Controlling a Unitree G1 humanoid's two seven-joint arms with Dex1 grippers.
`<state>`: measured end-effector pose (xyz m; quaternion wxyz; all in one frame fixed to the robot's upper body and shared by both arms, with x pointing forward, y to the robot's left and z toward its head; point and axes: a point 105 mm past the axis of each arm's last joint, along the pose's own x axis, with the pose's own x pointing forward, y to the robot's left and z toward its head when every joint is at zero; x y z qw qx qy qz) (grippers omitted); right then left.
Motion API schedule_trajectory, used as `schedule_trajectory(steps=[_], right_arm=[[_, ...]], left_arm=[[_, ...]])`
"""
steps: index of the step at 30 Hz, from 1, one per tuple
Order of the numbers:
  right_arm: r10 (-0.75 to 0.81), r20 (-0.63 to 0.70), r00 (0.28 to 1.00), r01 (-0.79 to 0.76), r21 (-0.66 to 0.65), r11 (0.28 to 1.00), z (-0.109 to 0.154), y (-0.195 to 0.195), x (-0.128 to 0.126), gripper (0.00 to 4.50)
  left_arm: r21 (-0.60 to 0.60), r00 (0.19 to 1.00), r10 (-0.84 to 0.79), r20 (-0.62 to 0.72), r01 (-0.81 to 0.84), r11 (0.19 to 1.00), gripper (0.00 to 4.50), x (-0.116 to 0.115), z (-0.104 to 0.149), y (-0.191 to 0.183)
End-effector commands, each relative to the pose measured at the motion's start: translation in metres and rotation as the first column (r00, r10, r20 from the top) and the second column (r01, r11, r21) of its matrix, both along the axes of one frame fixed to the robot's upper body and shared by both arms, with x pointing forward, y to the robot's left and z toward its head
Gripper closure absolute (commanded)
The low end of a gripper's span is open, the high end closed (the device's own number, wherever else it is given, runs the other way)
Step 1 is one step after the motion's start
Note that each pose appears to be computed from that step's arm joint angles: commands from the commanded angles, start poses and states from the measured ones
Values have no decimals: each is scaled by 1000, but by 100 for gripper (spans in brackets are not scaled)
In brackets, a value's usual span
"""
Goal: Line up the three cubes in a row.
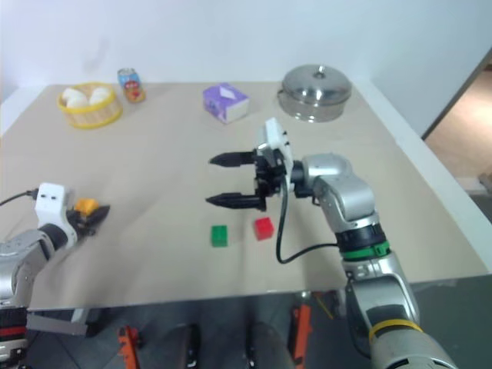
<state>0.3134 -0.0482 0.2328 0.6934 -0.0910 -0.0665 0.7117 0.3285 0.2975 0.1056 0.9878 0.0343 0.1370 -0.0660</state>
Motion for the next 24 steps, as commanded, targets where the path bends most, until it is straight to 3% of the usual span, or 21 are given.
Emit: schedule_trajectory(steps=[1,4,7,9,13,18,24], right_arm=[[3,56,998,-5,39,999,16,-4,-5,0],[-1,56,998,-2,46,999,19,-6,-6,0],[9,46,999,-11,34,999,22,-19,-14,0],[13,35,999,-14,18,1000,22,-27,-18,0],[-2,2,1000,2,-19,1000,22,-48,-26,0],[-55,-4,998,55,-36,998,20,-56,-27,0],[-111,-4,994,110,-35,993,19,-61,-36,0]], left_arm=[[9,1000,-9,21,8,1000,311,2,4,-1],[14,999,-49,18,49,999,311,2,5,-5],[79,945,-318,73,312,947,311,-4,27,-45],[102,877,-475,77,467,879,311,-12,36,-69],[143,616,-787,-21,781,608,311,-35,38,-110],[169,402,-907,-125,909,380,311,-36,32,-122],[183,292,-946,-142,947,265,311,-15,30,-139]])
